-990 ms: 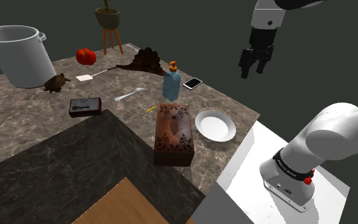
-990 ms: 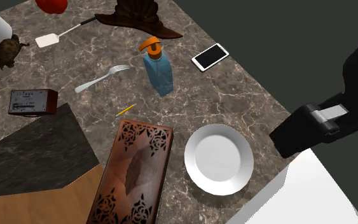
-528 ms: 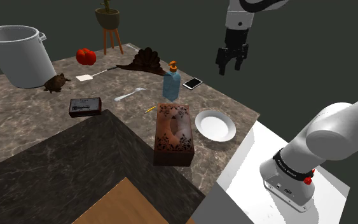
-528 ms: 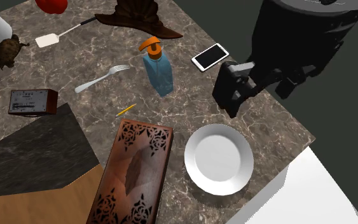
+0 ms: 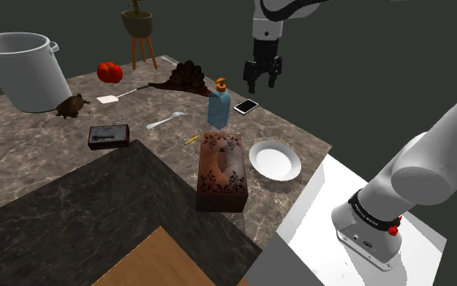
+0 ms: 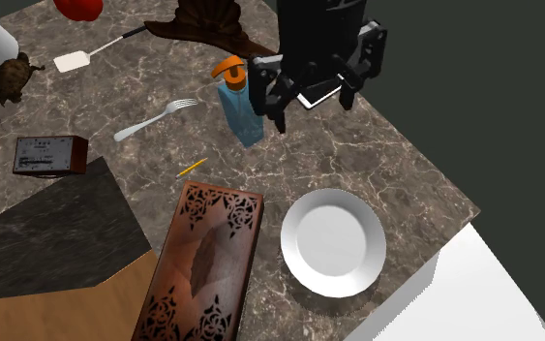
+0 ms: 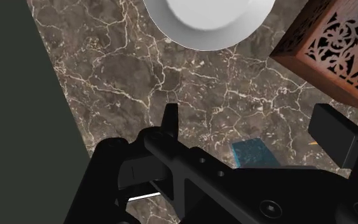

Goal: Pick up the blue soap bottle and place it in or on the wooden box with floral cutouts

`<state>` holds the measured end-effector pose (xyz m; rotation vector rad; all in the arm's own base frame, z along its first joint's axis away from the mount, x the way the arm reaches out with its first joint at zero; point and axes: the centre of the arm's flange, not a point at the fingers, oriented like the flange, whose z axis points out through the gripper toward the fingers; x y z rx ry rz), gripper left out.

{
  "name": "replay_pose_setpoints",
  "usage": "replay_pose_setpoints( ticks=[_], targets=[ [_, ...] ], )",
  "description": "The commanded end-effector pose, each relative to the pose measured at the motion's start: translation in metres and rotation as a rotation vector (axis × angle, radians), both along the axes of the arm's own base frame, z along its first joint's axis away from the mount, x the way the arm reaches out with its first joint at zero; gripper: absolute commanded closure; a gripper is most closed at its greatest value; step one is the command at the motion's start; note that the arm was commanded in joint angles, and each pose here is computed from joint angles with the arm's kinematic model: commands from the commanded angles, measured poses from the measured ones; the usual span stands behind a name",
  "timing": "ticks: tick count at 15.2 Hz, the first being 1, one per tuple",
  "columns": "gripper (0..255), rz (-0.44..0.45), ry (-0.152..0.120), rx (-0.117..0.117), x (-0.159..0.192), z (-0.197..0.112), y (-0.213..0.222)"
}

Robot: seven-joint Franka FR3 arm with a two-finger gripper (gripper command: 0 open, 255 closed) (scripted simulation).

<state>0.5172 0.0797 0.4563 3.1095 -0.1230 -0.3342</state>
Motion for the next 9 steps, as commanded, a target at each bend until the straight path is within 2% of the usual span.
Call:
replay_pose_setpoints(
  ticks=[1, 9],
  targets=[
    [0, 0.004, 0.000, 0.002, 0.026, -0.010, 0.006],
    [0, 0.021, 0.002, 0.007, 0.121, -0.044, 0.038]
  ],
)
